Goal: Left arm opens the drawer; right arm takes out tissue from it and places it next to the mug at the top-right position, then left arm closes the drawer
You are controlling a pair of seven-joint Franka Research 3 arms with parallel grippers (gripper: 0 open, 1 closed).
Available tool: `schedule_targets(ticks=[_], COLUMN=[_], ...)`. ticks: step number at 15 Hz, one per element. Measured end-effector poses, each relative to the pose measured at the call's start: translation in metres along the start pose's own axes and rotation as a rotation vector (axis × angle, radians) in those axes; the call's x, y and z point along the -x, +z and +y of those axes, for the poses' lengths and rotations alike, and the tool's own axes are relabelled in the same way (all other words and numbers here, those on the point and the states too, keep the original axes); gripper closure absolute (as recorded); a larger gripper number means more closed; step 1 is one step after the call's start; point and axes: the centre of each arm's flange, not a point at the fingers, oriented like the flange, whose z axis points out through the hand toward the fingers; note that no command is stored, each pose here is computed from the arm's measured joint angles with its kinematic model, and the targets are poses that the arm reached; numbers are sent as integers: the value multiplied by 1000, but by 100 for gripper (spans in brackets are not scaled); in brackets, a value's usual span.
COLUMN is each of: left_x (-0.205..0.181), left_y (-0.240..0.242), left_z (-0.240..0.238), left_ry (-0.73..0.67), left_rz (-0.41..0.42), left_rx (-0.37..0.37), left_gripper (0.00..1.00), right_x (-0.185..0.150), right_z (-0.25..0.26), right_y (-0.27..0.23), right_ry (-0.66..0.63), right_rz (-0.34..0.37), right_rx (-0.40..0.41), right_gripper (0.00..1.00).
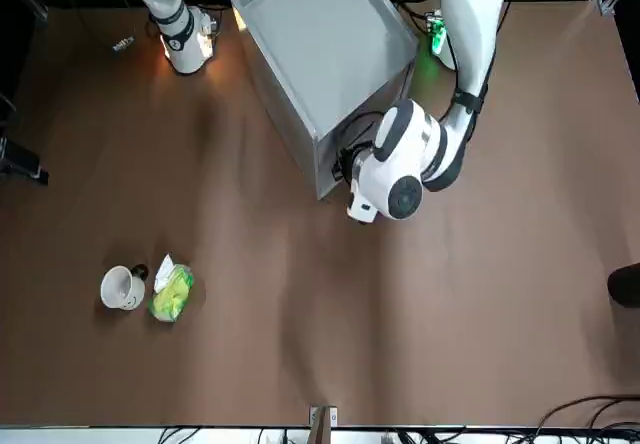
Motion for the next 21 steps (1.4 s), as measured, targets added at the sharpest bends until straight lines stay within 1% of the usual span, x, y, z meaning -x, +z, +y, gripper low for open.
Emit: schedule_targets(ticks=[1, 3, 4, 5, 7, 9, 12, 14, 15, 17, 18, 21], left_x=[-10, -32, -40, -46, -48, -41, -36, -32, -31, -29, -18, 5], left_y=[-13, -50, -70, -91, -129, -160, -196, -215, -227, -254, -281, -312], left_z=[-5, -18, -25, -35, -54, -72, -96, -114, -126, -155, -183, -221], left_ry=[-6, -20, -26, -23, 20, 51, 112, 159, 187, 232, 273, 369], left_rz=[36, 113, 152, 198, 308, 397, 522, 558, 563, 567, 578, 585], left_rx=[3, 24, 38, 43, 29, 12, -48, -90, -103, -109, -107, -127], left_gripper=[99, 90, 90, 85, 68, 51, 25, 7, 2, 1, 1, 1], right_x=[4, 11, 15, 21, 32, 39, 47, 47, 47, 47, 47, 46], right_z=[-1, -4, -9, -13, -21, -27, -28, -27, -27, -27, -27, -27], right_y=[0, 2, 5, 5, 2, -3, -5, -4, -3, -3, -3, -3], right_ry=[0, -3, -9, -9, -9, -13, -11, -9, -9, -9, -9, -9], right_rz=[4, 24, 29, 29, 27, 27, 10, 8, 7, 6, 7, 9], right_rx=[1, 4, 5, 9, 15, 17, 16, 16, 16, 16, 16, 16], right_gripper=[0, 0, 0, 0, 0, 0, 0, 0, 0, 0, 0, 0])
